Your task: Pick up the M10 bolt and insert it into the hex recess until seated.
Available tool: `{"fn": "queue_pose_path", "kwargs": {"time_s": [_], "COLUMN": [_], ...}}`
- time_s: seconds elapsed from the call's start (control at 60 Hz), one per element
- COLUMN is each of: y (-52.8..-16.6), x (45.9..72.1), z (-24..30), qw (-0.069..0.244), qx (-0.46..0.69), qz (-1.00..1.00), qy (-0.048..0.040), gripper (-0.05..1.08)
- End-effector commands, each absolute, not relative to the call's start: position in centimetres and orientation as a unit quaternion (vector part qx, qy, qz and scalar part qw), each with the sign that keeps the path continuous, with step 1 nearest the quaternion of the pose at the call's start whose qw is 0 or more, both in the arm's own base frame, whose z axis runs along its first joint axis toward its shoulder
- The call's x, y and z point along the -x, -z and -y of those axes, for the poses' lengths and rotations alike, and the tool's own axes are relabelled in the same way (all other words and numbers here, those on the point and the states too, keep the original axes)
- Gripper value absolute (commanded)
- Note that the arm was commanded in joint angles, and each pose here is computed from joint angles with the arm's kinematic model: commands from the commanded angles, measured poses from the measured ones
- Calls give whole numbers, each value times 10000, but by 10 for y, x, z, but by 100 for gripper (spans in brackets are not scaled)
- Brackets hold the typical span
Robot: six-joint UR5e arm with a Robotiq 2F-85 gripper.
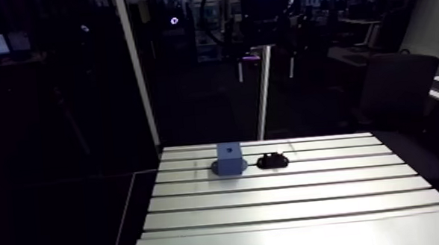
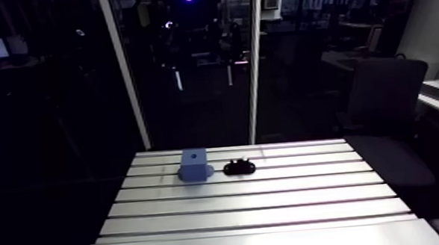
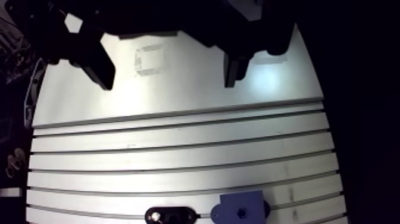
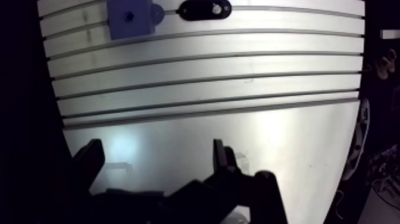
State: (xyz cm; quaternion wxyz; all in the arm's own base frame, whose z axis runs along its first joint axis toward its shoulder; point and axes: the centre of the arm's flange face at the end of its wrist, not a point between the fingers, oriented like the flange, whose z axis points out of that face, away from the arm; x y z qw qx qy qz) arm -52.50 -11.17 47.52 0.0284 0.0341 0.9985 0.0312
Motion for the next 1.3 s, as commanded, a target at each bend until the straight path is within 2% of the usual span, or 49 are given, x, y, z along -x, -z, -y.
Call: {"fn": "queue_pose_path", "kwargs": {"time_s": [0.017, 0.817, 0.95, 1.1, 1.233, 1.3], "y": [-490, -487, -482, -467, -448, -438], "x": [538, 540, 547, 550, 554, 555], "z": [107, 103, 89, 74, 69, 58], "qw": [107, 80, -170, -217, -464, -475], "qx": [-254, -107, 89, -27, 226, 231], "qz": [-9992, -9994, -9993, -9993, -9982, -9981], "qy": [-301, -308, -326, -310, -315, -317], "gripper": [1, 1, 1, 1, 1, 1]}}
